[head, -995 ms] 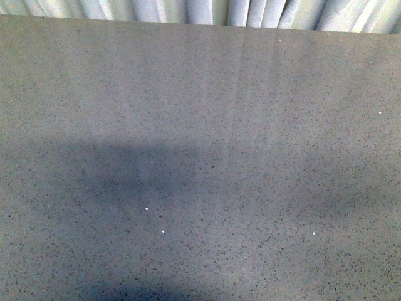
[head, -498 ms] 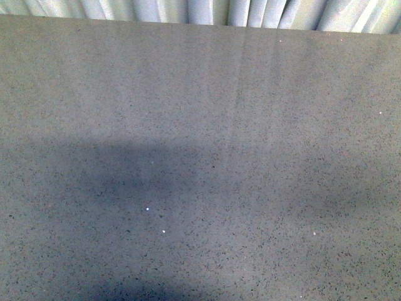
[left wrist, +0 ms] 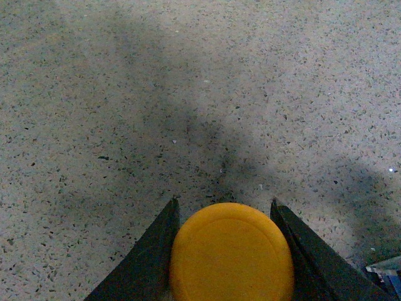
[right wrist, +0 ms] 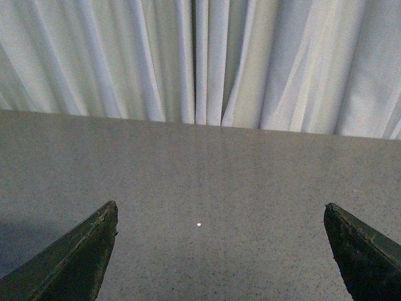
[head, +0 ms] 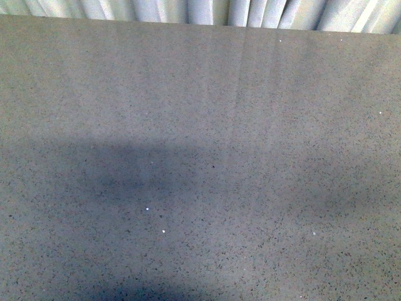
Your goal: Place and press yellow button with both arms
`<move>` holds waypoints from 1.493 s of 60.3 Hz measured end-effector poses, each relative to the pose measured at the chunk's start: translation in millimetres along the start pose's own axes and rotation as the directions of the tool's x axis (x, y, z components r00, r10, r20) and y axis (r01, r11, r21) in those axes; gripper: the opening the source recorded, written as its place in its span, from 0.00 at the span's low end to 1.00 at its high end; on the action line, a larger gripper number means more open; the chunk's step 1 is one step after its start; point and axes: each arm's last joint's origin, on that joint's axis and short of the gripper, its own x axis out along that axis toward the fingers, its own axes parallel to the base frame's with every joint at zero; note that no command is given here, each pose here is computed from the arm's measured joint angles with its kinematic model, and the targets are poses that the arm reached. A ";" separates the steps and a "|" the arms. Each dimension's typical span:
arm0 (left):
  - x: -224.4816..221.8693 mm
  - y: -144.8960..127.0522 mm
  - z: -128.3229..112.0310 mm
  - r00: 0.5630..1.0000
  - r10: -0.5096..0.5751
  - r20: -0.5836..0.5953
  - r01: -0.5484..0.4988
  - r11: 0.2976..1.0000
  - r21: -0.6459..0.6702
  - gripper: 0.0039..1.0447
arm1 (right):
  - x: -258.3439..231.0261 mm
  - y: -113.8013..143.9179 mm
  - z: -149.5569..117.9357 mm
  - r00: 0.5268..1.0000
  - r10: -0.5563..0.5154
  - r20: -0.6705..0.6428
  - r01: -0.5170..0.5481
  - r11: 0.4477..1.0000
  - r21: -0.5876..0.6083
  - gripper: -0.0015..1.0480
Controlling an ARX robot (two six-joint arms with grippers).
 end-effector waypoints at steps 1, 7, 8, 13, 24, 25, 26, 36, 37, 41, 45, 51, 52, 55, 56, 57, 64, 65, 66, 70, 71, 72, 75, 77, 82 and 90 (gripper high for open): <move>-0.2 -0.1 0.0 1.000 0.000 0.000 0.000 1.000 0.001 0.33 | 0.0 0.0 0.0 1.000 0.000 0.000 0.000 1.000 0.000 0.91; -3.7 -1.9 0.1 1.000 -0.012 0.001 0.012 1.000 0.006 0.33 | 0.0 0.0 0.0 1.000 0.000 0.000 0.000 1.000 0.000 0.91; -4.9 -2.2 0.8 1.000 -0.015 0.001 0.015 1.000 0.006 0.33 | 0.0 0.0 0.0 1.000 0.000 0.000 0.000 1.000 0.000 0.91; -10.8 -3.9 7.8 1.000 -0.021 0.017 0.021 1.000 0.011 0.33 | 0.0 0.0 0.0 1.000 0.000 0.000 0.000 1.000 0.000 0.91; -32.4 -21.4 42.4 0.990 -0.064 0.126 0.055 0.996 0.068 0.33 | 0.0 0.0 0.0 1.000 0.000 0.000 0.000 1.000 0.000 0.91; -33.8 -23.5 44.8 0.989 -0.070 0.134 0.060 0.996 0.073 0.33 | 0.0 0.0 0.0 1.000 0.000 0.000 0.000 1.000 0.000 0.91; -36.3 -28.2 49.6 0.985 -0.083 0.149 0.071 0.994 0.084 0.33 | 0.0 0.0 0.0 1.000 0.000 0.000 0.000 1.000 0.000 0.91; -51.6 -74.7 72.8 0.956 -0.194 0.222 0.162 0.975 0.155 0.33 | 0.0 0.0 0.0 1.000 0.000 0.000 0.000 1.000 0.000 0.91; -52.7 -82.4 72.9 0.952 -0.208 0.223 0.173 0.971 0.163 0.33 | 0.0 0.0 0.0 1.000 0.000 0.000 0.000 1.000 0.000 0.91; -54.7 -107.6 70.1 0.942 -0.259 0.213 0.219 0.956 0.196 0.32 | 0.0 0.0 0.0 1.000 0.000 0.000 0.000 1.000 0.000 0.91; -57.2 -150.4 59.0 0.917 -0.352 0.185 0.303 0.920 0.249 0.32 | 0.0 0.0 0.0 1.000 0.000 0.000 0.000 1.000 0.000 0.91; -58.8 -198.5 34.7 0.889 -0.439 0.130 0.385 0.870 0.308 0.32 | 0.0 0.0 0.0 1.000 0.000 0.000 0.000 1.000 0.000 0.91; -58.7 -206.5 29.3 0.884 -0.453 0.114 0.400 0.860 0.316 0.32 | 0.0 0.0 0.0 1.000 0.000 0.000 0.000 1.000 0.000 0.91; -57.7 -227.9 14.1 0.871 -0.487 0.068 0.440 0.833 0.336 0.32 | 0.0 0.0 0.0 1.000 0.000 0.000 0.000 1.000 0.000 0.91; -57.3 -231.0 11.7 0.869 -0.491 0.060 0.445 0.829 0.339 0.32 | 0.0 0.0 0.0 1.000 0.000 0.000 0.000 1.000 0.000 0.91; -56.7 -236.8 7.0 0.866 -0.498 0.047 0.454 0.821 0.346 0.32 | 0.0 0.0 0.0 1.000 0.000 0.000 0.000 1.000 0.000 0.91; -50.6 -259.7 -15.2 0.861 -0.508 -0.007 0.472 0.795 0.381 0.32 | 0.0 0.0 0.0 1.000 0.000 0.000 0.000 1.000 0.000 0.91; -49.3 -262.5 -18.8 0.860 -0.509 -0.017 0.475 0.790 0.386 0.32 | 0.0 0.0 0.0 1.000 0.000 0.000 0.000 1.000 0.000 0.91; -48.0 -264.7 -22.1 0.863 -0.505 -0.023 0.473 0.790 0.392 0.32 | 0.0 0.0 0.0 1.000 0.000 0.000 0.000 1.000 0.000 0.91; -43.1 -271.3 -37.0 0.865 -0.498 -0.060 0.476 0.778 0.409 0.32 | 0.0 0.0 0.0 1.000 0.000 0.000 0.000 1.000 0.000 0.91; -42.4 -272.1 -40.0 0.865 -0.497 -0.067 0.477 0.776 0.413 0.32 | 0.0 0.0 0.0 1.000 0.000 0.000 0.000 1.000 0.000 0.91; -41.7 -272.8 -42.8 0.866 -0.495 -0.073 0.478 0.774 0.416 0.32 | 0.0 0.0 0.0 1.000 0.000 0.000 0.000 1.000 0.000 0.91; -40.2 -274.6 -49.7 0.866 -0.492 -0.089 0.480 0.769 0.423 0.32 | 0.0 0.0 0.0 1.000 0.000 0.000 0.000 1.000 0.000 0.91; -39.5 -275.6 -53.3 0.867 -0.489 -0.094 0.479 0.767 0.428 0.32 | 0.0 0.0 0.0 1.000 0.000 0.000 0.000 1.000 0.000 0.91; -40.2 -277.5 -55.3 0.867 -0.490 -0.090 0.478 0.765 0.431 0.32 | 0.0 0.0 0.0 1.000 0.000 0.000 0.000 1.000 0.000 0.91; -42.0 -279.6 -56.8 0.863 -0.497 -0.092 0.485 0.762 0.430 0.38 | 0.0 0.0 0.0 1.000 0.000 0.000 0.000 1.000 0.000 0.91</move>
